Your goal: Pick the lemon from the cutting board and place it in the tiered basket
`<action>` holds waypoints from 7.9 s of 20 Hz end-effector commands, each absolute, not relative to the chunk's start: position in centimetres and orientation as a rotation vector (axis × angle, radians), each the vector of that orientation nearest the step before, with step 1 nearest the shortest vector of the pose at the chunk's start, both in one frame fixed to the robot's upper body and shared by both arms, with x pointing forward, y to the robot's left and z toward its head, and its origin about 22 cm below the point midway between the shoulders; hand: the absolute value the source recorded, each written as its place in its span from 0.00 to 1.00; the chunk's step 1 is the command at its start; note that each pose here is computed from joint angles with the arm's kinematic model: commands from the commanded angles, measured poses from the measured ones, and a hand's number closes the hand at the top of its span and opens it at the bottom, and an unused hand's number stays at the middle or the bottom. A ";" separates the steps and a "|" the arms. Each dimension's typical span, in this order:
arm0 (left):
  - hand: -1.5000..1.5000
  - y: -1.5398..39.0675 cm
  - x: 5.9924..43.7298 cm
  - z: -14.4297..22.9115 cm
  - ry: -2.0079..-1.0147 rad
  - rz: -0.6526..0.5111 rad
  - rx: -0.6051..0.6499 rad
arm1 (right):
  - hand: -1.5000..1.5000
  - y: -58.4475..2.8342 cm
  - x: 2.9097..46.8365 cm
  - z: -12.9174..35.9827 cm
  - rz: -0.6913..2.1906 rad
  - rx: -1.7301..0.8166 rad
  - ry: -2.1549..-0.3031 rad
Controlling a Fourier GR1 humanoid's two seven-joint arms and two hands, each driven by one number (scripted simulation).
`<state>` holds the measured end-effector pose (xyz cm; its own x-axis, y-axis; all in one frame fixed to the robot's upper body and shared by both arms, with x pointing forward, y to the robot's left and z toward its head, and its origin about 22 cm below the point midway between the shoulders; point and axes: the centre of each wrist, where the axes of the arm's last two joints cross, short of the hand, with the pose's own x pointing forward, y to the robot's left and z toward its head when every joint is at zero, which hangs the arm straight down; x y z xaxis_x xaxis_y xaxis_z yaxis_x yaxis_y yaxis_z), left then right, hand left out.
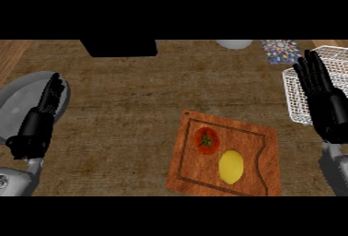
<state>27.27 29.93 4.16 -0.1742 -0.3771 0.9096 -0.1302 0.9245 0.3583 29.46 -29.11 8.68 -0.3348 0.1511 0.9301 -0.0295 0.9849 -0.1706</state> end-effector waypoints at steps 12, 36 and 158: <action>0.50 22.3 26.5 2.4 -1.657 -0.071 0.212 | 0.00 -28.6 20.9 1.9 -0.554 0.498 -1.810; 0.50 22.1 26.8 3.3 -1.672 -0.106 0.232 | 0.00 -29.2 8.8 22.1 0.967 -0.580 -1.459; 0.50 20.1 25.7 2.6 -1.669 -0.110 0.191 | 1.00 -15.7 20.8 1.8 1.155 -0.927 -1.154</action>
<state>26.76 20.31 3.06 -0.0908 -0.1908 0.9774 -0.0612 0.9807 0.1858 20.78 -15.22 2.93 0.0154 0.9752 0.2206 -0.2050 0.2190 -0.9539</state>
